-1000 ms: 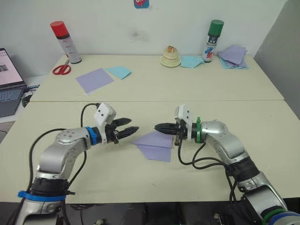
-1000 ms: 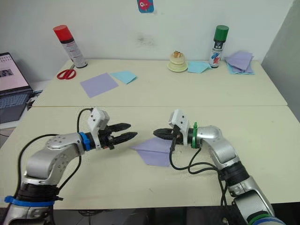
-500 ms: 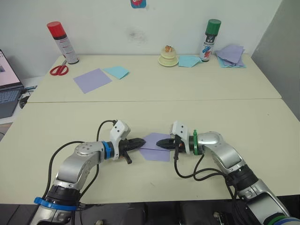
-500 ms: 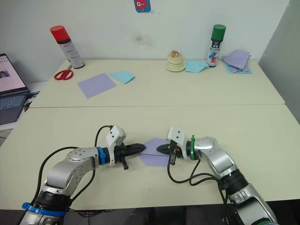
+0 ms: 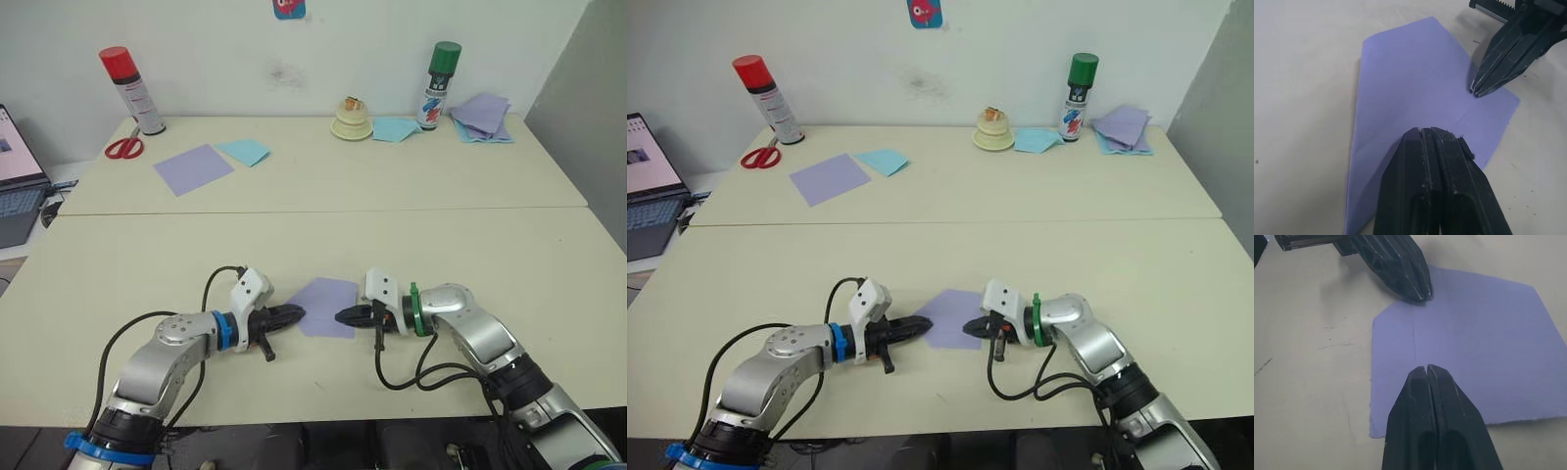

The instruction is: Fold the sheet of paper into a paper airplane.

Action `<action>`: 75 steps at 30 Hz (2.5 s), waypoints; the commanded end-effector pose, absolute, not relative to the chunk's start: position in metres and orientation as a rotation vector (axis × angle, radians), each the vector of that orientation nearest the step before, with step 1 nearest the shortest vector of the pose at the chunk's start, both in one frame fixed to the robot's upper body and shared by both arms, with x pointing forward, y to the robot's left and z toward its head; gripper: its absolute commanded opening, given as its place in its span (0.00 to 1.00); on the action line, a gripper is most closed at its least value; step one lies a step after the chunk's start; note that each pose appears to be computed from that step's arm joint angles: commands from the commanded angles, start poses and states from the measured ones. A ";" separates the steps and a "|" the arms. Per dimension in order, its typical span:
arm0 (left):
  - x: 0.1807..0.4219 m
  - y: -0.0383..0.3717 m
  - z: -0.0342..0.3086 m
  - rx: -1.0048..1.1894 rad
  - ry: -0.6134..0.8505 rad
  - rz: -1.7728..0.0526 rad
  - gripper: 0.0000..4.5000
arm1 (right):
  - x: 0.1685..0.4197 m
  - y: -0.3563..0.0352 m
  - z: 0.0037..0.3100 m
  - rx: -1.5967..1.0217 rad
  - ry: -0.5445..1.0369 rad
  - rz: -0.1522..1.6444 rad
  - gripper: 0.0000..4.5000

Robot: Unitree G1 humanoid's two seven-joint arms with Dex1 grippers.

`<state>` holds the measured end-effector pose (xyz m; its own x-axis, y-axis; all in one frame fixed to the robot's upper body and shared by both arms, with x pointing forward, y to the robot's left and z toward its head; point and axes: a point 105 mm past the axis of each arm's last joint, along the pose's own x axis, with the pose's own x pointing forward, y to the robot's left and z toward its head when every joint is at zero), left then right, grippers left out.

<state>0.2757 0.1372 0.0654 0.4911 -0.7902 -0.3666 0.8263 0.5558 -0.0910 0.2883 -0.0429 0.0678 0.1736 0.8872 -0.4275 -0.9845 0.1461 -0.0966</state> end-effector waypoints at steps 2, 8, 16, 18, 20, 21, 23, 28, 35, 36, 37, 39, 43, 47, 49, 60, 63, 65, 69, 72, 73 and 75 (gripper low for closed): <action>0.278 0.150 0.056 0.135 0.412 -0.937 0.05 | 0.289 -0.047 0.088 -0.242 0.277 1.360 0.36; 0.277 0.149 0.054 0.125 0.411 -0.944 0.05 | 0.306 -0.067 0.105 -0.046 0.306 1.199 0.86; 0.277 0.145 0.052 0.112 0.409 -0.960 0.05 | 0.319 -0.073 0.079 0.060 0.527 1.069 1.00; 0.277 0.145 0.052 0.113 0.410 -0.963 0.05 | 0.319 -0.065 0.080 0.123 0.551 1.074 1.00; 0.276 0.144 0.052 0.115 0.413 -0.968 0.05 | 0.319 -0.054 0.084 0.185 0.555 1.098 1.00; 0.276 0.145 0.052 0.116 0.415 -0.970 0.05 | 0.319 -0.047 0.086 0.201 0.550 1.119 1.00; 0.275 0.145 0.052 0.116 0.416 -0.971 0.05 | 0.318 -0.040 0.087 0.210 0.546 1.141 1.00; 0.275 0.145 0.052 0.120 0.417 -0.968 0.05 | 0.320 -0.028 0.089 0.169 0.487 1.176 0.91; 0.274 0.143 0.052 0.120 0.414 -0.964 0.05 | 0.321 -0.026 0.095 0.040 0.337 1.206 0.40; 0.274 0.143 0.052 0.120 0.416 -0.963 0.05 | 0.320 -0.027 0.096 0.007 0.314 1.218 0.32; 0.274 0.144 0.051 0.120 0.417 -0.962 0.05 | 0.317 -0.028 0.096 -0.022 0.291 1.231 0.21; 0.274 0.145 0.051 0.120 0.420 -0.960 0.05 | 0.311 -0.027 0.098 -0.063 0.252 1.266 0.08; 0.274 0.147 0.051 0.116 0.425 -0.955 0.05 | 0.289 -0.025 0.100 -0.211 0.144 1.400 0.00; 0.274 0.147 0.051 0.114 0.429 -0.955 0.05 | 0.285 -0.025 0.096 -0.328 0.066 1.419 0.00; 0.274 0.147 0.051 0.114 0.430 -0.956 0.05 | 0.288 -0.024 0.095 -0.375 0.022 1.406 0.00; 0.276 0.153 0.053 0.116 0.436 -0.947 0.05 | 0.279 -0.024 0.073 -0.637 -0.032 1.500 0.00; 0.277 0.154 0.054 0.115 0.436 -0.945 0.05 | 0.279 -0.025 0.070 -0.666 -0.028 1.507 0.00; 0.277 0.154 0.055 0.110 0.434 -0.943 0.05 | 0.279 -0.025 0.069 -0.673 -0.025 1.505 0.00; 0.279 0.161 0.061 0.084 0.426 -0.936 0.05 | 0.280 -0.024 0.065 -0.700 -0.021 1.501 0.00; 0.282 0.169 0.079 0.040 0.399 -0.963 0.05 | 0.280 -0.024 0.064 -0.703 -0.019 1.502 0.00; 0.282 0.170 0.086 0.027 0.390 -0.978 0.05 | 0.280 -0.024 0.064 -0.704 -0.018 1.502 0.00; 0.283 0.170 0.103 0.012 0.367 -1.017 0.05 | 0.281 -0.025 0.064 -0.706 -0.015 1.500 0.00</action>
<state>0.2803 0.1715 0.0800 0.4811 -0.7981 -0.3628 0.8061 0.5654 -0.1747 0.2814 -0.0260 0.0624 0.1210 0.9067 -0.4040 -0.9029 -0.0686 -0.4243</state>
